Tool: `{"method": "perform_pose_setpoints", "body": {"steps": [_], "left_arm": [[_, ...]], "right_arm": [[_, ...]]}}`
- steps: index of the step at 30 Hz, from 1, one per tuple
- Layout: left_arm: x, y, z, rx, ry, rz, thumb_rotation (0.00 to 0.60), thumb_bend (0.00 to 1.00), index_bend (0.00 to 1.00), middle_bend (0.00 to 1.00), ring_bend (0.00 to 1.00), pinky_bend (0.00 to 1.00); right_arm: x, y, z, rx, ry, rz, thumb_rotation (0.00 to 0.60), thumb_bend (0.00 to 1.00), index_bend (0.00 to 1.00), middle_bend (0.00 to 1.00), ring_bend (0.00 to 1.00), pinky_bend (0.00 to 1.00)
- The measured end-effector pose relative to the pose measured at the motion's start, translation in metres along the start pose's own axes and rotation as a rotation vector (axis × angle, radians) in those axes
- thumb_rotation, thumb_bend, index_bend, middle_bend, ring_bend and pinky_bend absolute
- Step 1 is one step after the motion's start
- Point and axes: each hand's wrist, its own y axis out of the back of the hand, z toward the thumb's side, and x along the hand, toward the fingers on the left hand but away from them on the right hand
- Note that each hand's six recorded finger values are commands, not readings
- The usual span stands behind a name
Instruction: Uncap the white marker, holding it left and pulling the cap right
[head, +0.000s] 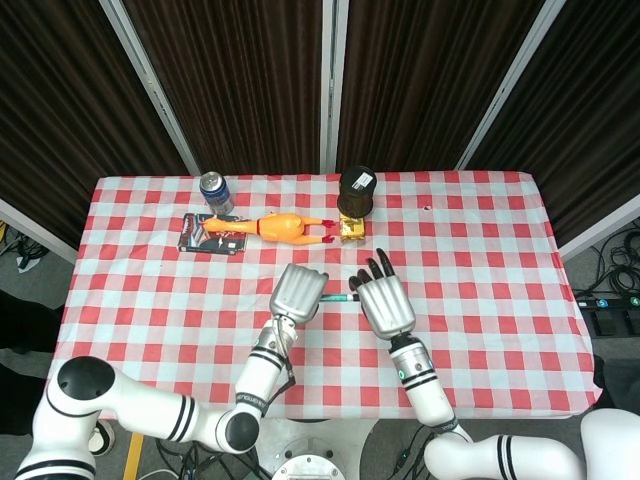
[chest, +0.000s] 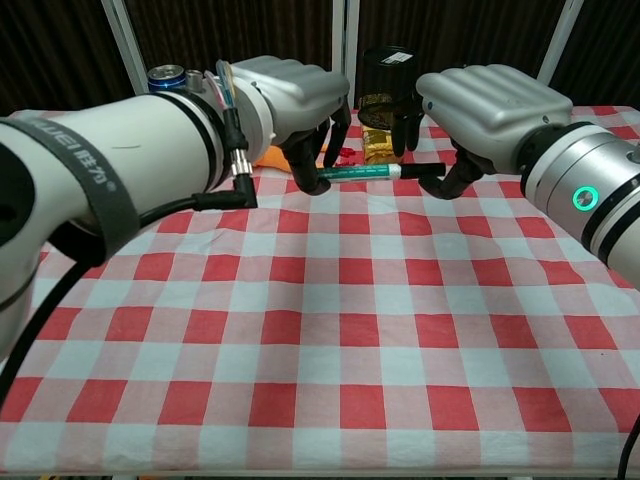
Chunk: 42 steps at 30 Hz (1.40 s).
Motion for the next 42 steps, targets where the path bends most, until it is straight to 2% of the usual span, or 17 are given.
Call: {"method": "perform_pose_setpoints", "body": {"steps": [22, 42], "left_arm": [[-0.0045, 0.0019, 0.0008, -0.009, -0.003, 0.008, 0.6, 0.36, 0.56, 0.57, 0.89, 0.83], [-0.0076, 0.0061, 0.0032, -0.032, -0.014, 0.012, 0.6, 0.37, 0.56, 0.57, 0.89, 0.83]], "right_arm": [[-0.0031, -0.0034, 0.007, 0.007, 0.0, -0.001, 0.6, 0.24, 0.54, 0.46, 0.19, 0.12], [-0.0025, -0.0034, 0.0067, -0.001, -0.009, -0.02, 0.6, 0.27, 0.71, 0.6, 0.3, 0.19]]}}
